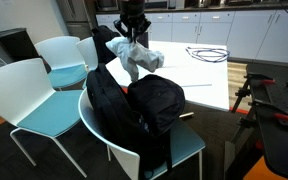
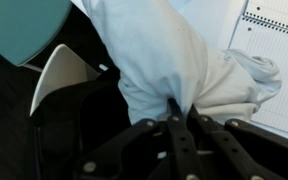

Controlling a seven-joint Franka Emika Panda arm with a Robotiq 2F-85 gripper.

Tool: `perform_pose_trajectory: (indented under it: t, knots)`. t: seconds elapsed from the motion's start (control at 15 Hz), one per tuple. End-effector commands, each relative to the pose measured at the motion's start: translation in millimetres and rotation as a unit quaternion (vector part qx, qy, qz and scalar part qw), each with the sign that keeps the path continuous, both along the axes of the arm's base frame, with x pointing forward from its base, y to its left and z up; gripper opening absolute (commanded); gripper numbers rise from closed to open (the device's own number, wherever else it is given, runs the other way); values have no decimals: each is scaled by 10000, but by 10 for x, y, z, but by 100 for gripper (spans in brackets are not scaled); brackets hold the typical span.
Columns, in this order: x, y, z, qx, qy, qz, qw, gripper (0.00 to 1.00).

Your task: Pick up the bottle from the bag and put it on the table, then pick up the cloth and cable on the table and put them in the bag

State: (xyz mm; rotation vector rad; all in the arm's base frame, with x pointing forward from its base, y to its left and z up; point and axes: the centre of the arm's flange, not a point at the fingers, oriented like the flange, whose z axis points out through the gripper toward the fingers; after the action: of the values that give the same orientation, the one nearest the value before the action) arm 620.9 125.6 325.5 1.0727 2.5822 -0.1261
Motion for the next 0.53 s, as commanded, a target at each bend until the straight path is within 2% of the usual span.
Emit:
perform_pose_trajectory:
  t: [0.0, 0.27, 0.47]
  knots:
    - [-613, 70, 336, -42, -45, 652, 9979, 2]
    - [-718, 293, 293, -33, -261, 1573, 9872, 2]
    - [-622, 428, 36, 290, -519, 2302, 9713, 2]
